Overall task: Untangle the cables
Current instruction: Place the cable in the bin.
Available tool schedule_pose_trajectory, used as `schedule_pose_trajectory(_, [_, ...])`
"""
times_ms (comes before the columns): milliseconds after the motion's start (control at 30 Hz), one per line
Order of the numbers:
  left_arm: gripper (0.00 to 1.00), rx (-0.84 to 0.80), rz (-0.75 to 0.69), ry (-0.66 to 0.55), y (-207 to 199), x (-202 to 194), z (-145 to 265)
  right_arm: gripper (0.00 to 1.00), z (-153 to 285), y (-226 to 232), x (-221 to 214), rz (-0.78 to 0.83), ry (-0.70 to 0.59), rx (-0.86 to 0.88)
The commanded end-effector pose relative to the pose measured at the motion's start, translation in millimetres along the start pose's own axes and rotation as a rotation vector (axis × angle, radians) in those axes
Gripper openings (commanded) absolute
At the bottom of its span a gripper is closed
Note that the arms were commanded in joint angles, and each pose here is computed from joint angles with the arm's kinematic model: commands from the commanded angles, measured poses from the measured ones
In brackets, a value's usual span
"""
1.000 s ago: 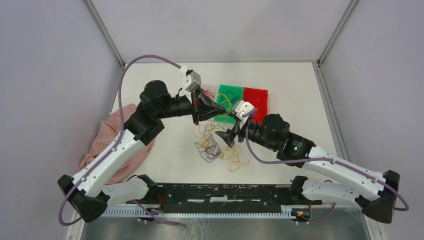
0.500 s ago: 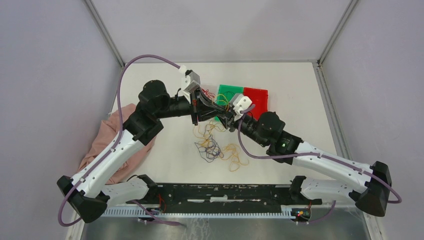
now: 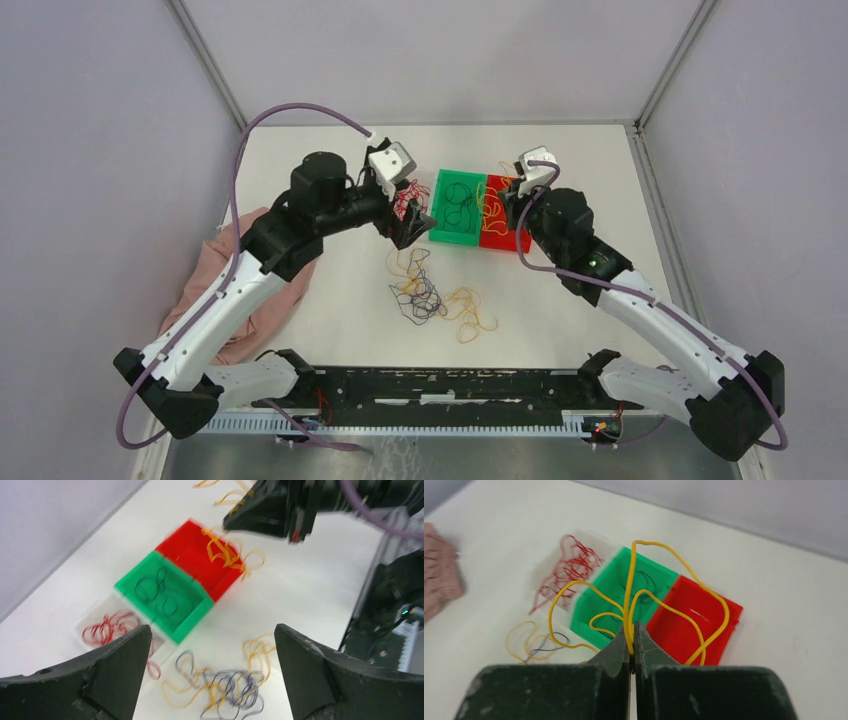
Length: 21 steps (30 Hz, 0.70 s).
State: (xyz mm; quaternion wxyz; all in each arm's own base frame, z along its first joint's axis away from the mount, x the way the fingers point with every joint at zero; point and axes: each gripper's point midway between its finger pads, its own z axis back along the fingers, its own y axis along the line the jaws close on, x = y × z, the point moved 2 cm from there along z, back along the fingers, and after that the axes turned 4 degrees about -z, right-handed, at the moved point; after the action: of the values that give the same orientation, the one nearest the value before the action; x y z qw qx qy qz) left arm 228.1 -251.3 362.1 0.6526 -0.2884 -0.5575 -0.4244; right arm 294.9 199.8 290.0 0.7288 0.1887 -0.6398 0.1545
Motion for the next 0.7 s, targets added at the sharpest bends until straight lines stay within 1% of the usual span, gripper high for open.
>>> schedule_pose_trajectory(0, [0.99, 0.132, -0.111, 0.278, 33, -43, 9, 0.00, -4, -47, -35, -0.064, 0.208, -0.222])
schedule_pose_trajectory(167, [0.99, 0.156, -0.046, 0.234, 46, -34, 19, 0.00, -18, -86, -56, -0.065, 0.283, -0.357])
schedule_pose_trajectory(267, [0.99, 0.167, 0.006, 0.263, 58, -34, 24, 0.00, -31, -102, -64, -0.080, 0.300, -0.407])
schedule_pose_trajectory(433, [0.99, 0.216, 0.091, 0.303, 89, -38, 34, 0.00, -59, -113, -77, -0.062, 0.362, -0.425])
schedule_pose_trajectory(533, [0.99, 0.235, 0.103, 0.324, 100, -41, 42, 0.00, -75, -119, -92, -0.020, 0.448, -0.441])
schedule_pose_trajectory(633, [0.99, 0.234, 0.088, 0.310, 100, -36, 48, 0.01, -86, -125, -104, 0.015, 0.530, -0.462])
schedule_pose_trajectory(667, [0.99, 0.234, 0.082, 0.299, 100, -34, 49, 0.04, -87, -127, -110, 0.023, 0.558, -0.468])
